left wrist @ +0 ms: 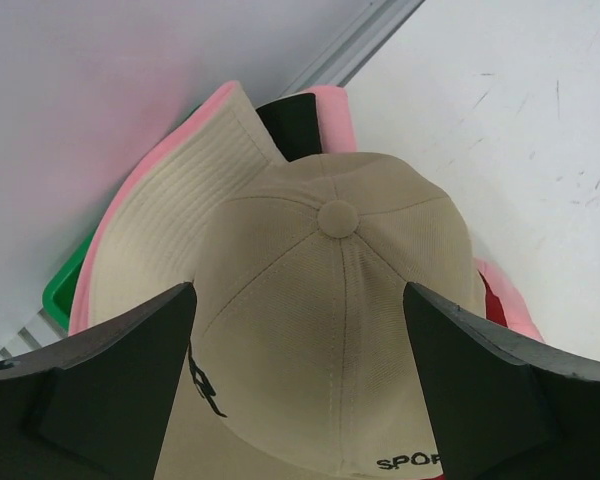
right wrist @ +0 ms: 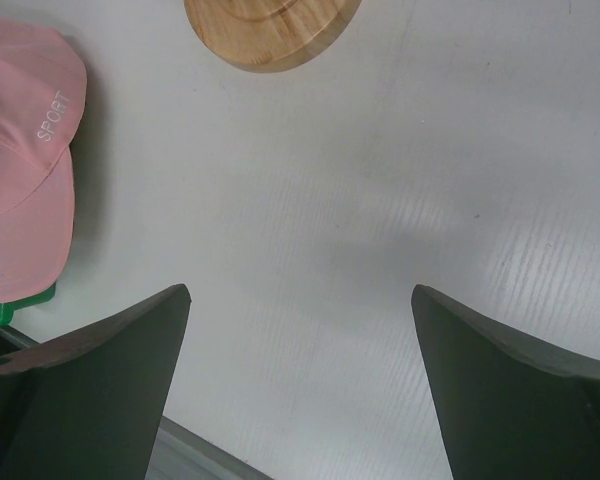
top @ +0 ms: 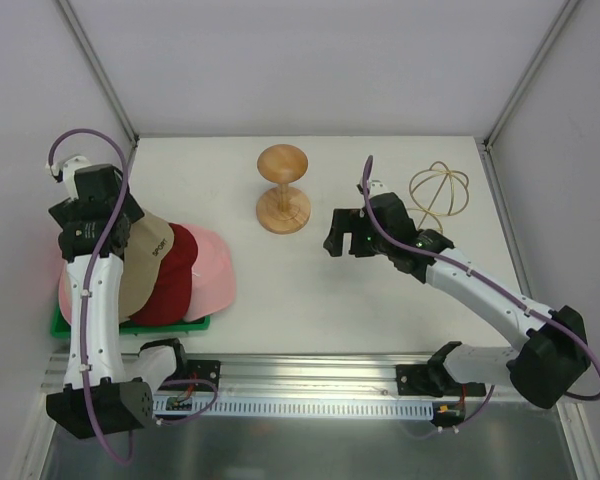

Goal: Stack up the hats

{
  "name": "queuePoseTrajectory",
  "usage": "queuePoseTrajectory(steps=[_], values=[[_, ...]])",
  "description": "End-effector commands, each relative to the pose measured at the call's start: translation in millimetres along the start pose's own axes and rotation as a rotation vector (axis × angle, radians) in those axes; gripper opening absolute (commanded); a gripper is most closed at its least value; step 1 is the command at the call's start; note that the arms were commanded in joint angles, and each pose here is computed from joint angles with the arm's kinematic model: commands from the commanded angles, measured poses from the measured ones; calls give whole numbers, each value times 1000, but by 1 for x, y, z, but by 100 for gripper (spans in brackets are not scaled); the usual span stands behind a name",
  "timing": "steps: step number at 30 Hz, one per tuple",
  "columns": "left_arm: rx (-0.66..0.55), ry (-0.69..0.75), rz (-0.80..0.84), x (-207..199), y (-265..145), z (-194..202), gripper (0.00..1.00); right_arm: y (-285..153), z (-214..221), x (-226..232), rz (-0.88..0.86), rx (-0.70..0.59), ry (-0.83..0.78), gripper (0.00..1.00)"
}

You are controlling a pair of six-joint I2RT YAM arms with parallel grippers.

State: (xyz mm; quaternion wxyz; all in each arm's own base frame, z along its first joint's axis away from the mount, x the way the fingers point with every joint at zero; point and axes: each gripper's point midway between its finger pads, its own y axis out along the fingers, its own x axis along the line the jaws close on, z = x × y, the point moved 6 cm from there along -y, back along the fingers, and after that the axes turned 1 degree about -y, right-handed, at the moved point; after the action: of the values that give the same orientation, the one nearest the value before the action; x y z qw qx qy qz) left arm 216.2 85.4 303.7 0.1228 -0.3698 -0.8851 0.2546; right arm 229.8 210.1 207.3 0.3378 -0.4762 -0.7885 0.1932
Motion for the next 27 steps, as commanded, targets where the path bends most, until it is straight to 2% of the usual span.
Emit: queuePoseTrajectory(steps=[1,4,9,13,14,18,25,27], values=[[29,-13,15,-2,3,5,85,-5,-15,12,-42,-40,-1,99],[46,-15,11,-3,8,10,81,-4,-14,12,-41,-38,1,100],[76,-24,16,-5,12,19,68,-3,-13,12,-44,-35,-1,99],[86,-22,13,-4,13,23,51,-3,-12,11,-44,-34,-3,99],[87,-22,16,-4,13,24,44,-3,-12,12,-44,-32,-1,99],[84,-21,19,-3,11,24,24,-2,-12,12,-47,-36,0,100],[28,-19,51,1,-5,9,0,0,-16,14,-49,-36,0,99],[18,-20,54,3,-10,6,0,0,-16,19,-81,-22,-2,99]])
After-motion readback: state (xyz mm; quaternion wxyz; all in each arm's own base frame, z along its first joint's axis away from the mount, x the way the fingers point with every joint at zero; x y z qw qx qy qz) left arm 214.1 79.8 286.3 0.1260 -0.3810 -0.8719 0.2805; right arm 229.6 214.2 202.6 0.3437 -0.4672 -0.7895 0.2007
